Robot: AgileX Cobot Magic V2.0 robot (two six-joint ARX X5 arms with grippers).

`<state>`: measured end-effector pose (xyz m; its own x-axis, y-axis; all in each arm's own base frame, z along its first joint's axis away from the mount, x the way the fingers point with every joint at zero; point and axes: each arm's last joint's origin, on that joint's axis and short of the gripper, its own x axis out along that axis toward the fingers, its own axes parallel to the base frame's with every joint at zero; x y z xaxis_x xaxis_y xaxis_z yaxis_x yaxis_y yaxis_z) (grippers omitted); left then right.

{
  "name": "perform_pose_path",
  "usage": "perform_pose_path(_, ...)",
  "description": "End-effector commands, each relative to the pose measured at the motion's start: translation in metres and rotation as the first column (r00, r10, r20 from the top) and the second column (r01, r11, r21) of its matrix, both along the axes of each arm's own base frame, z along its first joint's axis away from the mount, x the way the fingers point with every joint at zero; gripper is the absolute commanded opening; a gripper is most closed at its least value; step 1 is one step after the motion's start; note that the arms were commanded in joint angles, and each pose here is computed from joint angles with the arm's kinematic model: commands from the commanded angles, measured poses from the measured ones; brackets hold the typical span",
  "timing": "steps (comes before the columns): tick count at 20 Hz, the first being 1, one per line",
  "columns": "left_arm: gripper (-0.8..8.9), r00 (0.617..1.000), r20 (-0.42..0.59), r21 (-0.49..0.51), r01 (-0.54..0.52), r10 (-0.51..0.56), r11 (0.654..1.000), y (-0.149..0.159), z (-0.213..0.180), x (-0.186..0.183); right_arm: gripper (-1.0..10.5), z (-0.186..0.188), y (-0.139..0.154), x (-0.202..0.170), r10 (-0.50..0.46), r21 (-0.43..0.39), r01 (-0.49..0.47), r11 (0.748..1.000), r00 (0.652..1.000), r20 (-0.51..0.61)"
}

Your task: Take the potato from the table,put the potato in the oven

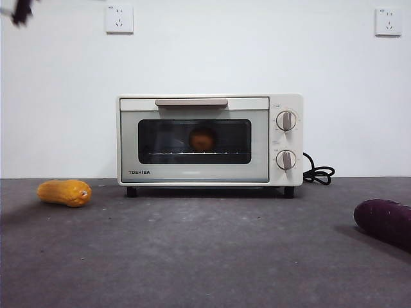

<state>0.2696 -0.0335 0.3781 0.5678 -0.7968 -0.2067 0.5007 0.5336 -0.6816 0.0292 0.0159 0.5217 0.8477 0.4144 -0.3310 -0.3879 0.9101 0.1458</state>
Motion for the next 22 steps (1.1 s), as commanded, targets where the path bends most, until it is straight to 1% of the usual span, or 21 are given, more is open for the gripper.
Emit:
perform_pose_path(1,-0.04,0.993,0.117,0.02,0.01,-0.012,1.0,0.002,0.02,-0.023,0.0,-0.003,0.003,0.004,-0.009,-0.032,0.009,0.999,1.0,-0.026)
perform_pose_path(4,-0.04,0.982,0.186,0.018,0.013,-0.016,1.0,0.001,0.036,-0.042,0.0,-0.003,0.004,0.005,-0.012,-0.036,0.011,0.999,1.0,-0.029)
perform_pose_path(10,-0.04,0.964,0.265,0.016,0.012,-0.016,1.0,0.002,0.055,-0.063,0.0,-0.003,0.006,0.008,-0.015,-0.042,0.014,0.999,0.999,-0.034)
perform_pose_path(19,-0.04,0.963,0.27,0.023,0.007,-0.013,1.0,0.002,0.055,-0.06,0.0,-0.004,0.01,0.013,-0.015,-0.053,0.013,0.999,0.999,-0.047)
perform_pose_path(20,-0.04,0.948,0.318,0.063,-0.021,0.0,0.998,0.004,0.055,-0.06,0.0,-0.004,0.011,0.014,-0.015,-0.054,0.013,0.998,0.999,-0.049)
perform_pose_path(21,-0.04,0.924,0.382,0.127,-0.066,0.013,0.99,0.006,0.055,-0.059,0.0,-0.004,0.011,0.014,-0.015,-0.054,0.013,0.998,0.999,-0.049)
perform_pose_path(22,-0.04,0.895,0.446,0.204,-0.125,0.021,0.971,0.007,0.054,-0.059,0.0,-0.004,0.012,0.015,-0.016,-0.056,0.013,0.998,0.999,-0.05)
